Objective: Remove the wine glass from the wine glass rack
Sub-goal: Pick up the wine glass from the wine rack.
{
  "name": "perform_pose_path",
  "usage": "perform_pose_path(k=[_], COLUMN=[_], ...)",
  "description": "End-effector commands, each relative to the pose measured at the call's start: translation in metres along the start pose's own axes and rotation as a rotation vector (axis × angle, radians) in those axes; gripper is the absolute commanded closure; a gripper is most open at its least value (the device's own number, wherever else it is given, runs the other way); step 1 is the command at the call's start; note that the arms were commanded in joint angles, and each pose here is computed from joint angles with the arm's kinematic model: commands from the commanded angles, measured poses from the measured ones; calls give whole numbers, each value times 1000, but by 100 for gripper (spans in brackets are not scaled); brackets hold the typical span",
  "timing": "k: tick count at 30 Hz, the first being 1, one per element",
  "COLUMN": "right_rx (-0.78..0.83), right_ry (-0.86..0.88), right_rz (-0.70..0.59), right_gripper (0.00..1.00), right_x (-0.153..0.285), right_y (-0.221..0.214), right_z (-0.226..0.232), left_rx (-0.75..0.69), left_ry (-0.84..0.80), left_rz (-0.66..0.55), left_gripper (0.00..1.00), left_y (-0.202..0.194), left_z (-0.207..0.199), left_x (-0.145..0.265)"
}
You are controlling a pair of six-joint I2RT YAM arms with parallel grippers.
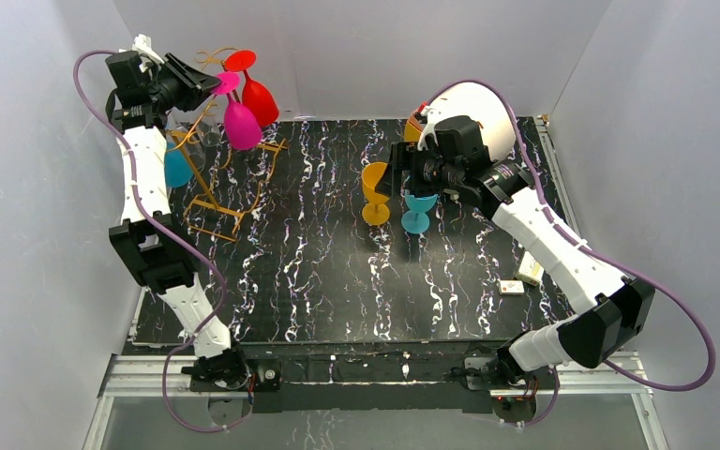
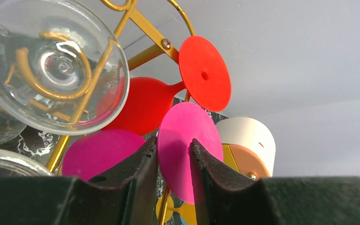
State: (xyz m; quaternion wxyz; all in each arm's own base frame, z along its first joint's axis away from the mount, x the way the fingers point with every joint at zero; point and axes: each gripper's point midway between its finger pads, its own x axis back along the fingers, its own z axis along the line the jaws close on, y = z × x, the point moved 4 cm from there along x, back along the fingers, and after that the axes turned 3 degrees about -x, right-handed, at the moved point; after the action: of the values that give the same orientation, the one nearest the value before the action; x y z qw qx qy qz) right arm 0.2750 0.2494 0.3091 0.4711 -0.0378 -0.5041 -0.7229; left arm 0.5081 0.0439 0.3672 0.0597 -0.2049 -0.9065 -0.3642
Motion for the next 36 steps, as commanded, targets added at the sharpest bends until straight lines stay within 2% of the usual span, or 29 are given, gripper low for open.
perform_pose_path(k=[1,5,11,17,20,24,26,27,36], right_rx=[-1,-6,-11,-13,-13,-13,-7,4,42], right_ry=[42,49,50,53,47,44,47,53,16], right_rz=[-38,-28,-11,-12,-14,-18,-15,-10,6], right_gripper=[13,13,12,11,11,10,10,10,9], right_x=[6,4,3,5,7,9,9,9,2], right_y=[13,12,8,8,7,7,7,6,10], right_z=[10,11,10,11,10,10,10,11,5], left_rx=[-21,-16,-2,43,50,18,28,31,59], left_ry=[-93,-101,-111,-142,-142,-198,-196,-195,-241], left_rz=[-5,-23,-34,-57,-42,18,53,57,48], left_gripper=[73,77,93,99,99,95,97,100,100], left_y=[6,9,11,13,10,6,6,6,1], left_z=[-28,-30,-31,-33,-31,-33,-28,-26,-31], left_x=[19,22,22,22,22,20,16,14,19])
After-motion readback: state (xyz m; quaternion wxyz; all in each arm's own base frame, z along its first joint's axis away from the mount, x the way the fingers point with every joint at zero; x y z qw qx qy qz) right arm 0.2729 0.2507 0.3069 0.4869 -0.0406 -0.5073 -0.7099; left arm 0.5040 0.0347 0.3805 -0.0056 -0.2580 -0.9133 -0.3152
